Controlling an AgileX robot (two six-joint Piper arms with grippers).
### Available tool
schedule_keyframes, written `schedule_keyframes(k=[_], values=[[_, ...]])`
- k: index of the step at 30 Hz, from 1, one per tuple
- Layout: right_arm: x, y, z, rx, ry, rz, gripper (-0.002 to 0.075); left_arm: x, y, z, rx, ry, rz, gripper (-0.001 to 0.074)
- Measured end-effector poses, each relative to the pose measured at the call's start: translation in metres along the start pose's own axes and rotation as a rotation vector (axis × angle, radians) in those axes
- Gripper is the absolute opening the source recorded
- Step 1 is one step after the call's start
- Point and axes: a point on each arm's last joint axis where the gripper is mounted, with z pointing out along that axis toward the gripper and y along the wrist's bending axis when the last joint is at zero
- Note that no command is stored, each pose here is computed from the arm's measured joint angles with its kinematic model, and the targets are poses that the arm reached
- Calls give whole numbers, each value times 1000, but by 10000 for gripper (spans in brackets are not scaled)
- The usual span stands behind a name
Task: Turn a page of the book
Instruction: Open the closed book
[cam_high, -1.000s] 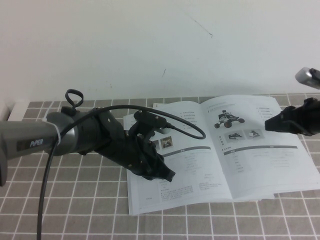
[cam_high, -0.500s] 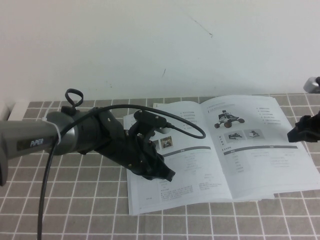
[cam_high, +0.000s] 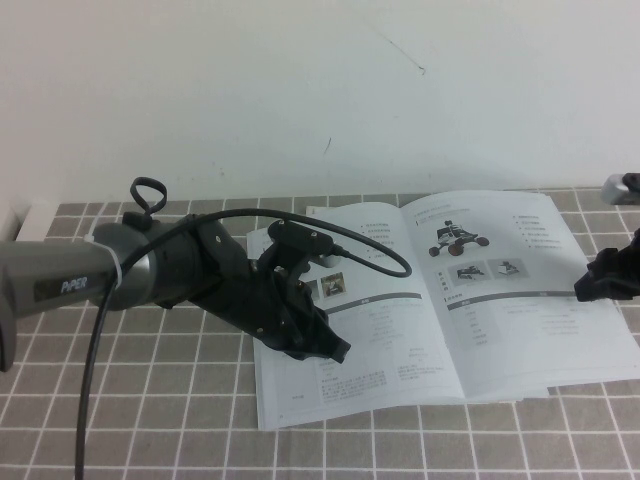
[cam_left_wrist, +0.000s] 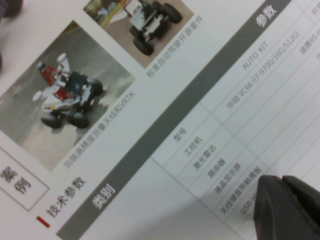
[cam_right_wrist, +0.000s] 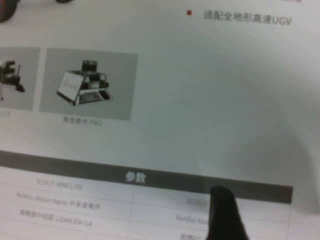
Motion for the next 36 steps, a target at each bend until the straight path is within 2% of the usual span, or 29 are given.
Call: schedule_keyframes(k=[11, 25, 29, 36], values=[[2, -3, 1, 25, 15, -33, 393, 0, 0, 0, 0, 0, 0, -4], [2, -5, 7, -12, 22, -5, 393, 0, 0, 0, 0, 0, 6, -4], [0, 1, 7, -69, -5, -30, 393, 0, 0, 0, 0, 0, 6, -4], [-11, 19, 0, -250, -117, -34, 393, 0, 0, 0, 0, 0, 6, -4]])
